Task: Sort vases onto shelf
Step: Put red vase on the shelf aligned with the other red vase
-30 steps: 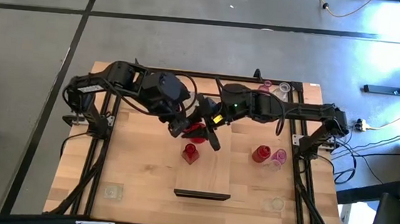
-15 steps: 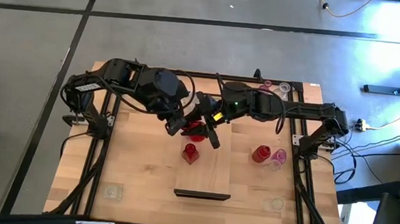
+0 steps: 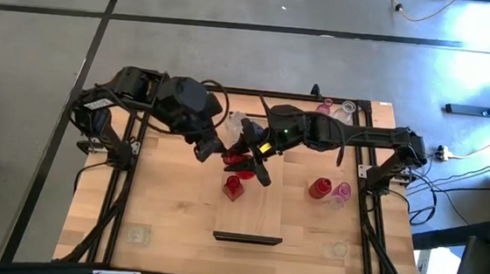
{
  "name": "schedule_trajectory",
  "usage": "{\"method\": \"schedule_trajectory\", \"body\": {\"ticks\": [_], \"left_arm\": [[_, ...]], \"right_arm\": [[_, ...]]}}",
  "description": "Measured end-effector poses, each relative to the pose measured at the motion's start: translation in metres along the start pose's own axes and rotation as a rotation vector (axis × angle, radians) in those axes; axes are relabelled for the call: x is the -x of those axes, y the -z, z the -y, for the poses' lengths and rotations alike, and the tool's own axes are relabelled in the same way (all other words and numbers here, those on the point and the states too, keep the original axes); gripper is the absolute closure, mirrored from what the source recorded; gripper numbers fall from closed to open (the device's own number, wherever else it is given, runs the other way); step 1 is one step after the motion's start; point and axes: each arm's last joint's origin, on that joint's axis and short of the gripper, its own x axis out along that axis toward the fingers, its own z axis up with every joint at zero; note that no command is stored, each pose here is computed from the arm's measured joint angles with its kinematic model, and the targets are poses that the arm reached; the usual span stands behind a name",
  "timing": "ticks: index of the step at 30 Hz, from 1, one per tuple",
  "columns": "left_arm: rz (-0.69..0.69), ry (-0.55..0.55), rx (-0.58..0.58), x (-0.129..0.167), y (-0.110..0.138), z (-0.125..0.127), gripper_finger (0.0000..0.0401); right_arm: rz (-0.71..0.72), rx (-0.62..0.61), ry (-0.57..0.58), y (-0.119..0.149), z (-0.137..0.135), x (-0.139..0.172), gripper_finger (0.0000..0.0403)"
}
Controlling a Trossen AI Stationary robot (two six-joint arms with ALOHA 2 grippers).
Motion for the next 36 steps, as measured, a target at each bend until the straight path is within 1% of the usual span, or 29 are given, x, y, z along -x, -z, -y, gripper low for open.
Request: {"method": "schedule_trajectory", "body": {"ticks": [4,7,10,13,17,22,25,27,29,31,36], "left_arm": [[0.069,-0.017,0.009,0.015,0.001,-0.003,0.0283],[0.126,-0.025,0.014,0.030,0.004,-0.004,0.0283],[0.189,-0.049,0.006,0.041,0.007,-0.004,0.0283],[0.244,-0.066,-0.004,0.052,0.012,-0.004,0.0283],[0.302,-0.093,-0.028,0.067,0.019,-0.005,0.0283],[0.320,-0.159,-0.055,0.069,0.027,-0.005,0.0283],[0.308,-0.184,-0.069,0.068,0.030,-0.006,0.0283],[0.300,-0.199,-0.077,0.068,0.032,-0.006,0.0283],[0.292,-0.208,-0.084,0.066,0.034,-0.006,0.0283],[0.289,-0.210,-0.088,0.065,0.035,-0.005,0.0283],[0.287,-0.224,-0.104,0.065,0.037,-0.005,0.0283]], "right_arm": [[0.004,0.002,0.000,0.000,0.000,0.000,0.0258],[0.023,-0.008,-0.005,-0.003,-0.001,0.002,0.0265],[0.077,0.013,-0.021,-0.010,-0.004,0.006,0.0273],[0.133,0.020,-0.024,-0.020,-0.010,0.017,0.0273],[0.170,0.035,-0.001,-0.028,-0.015,0.035,0.0273],[0.191,0.037,0.031,-0.026,-0.023,0.056,0.0273],[0.199,0.002,0.077,-0.015,-0.025,0.066,0.0273],[0.239,-0.026,0.097,-0.004,-0.025,0.071,0.0273],[0.306,-0.067,0.120,0.008,-0.025,0.079,0.0272],[0.412,-0.101,0.140,0.021,-0.026,0.088,0.0272],[0.618,-0.175,0.213,0.069,-0.026,0.101,0.0272]]}}
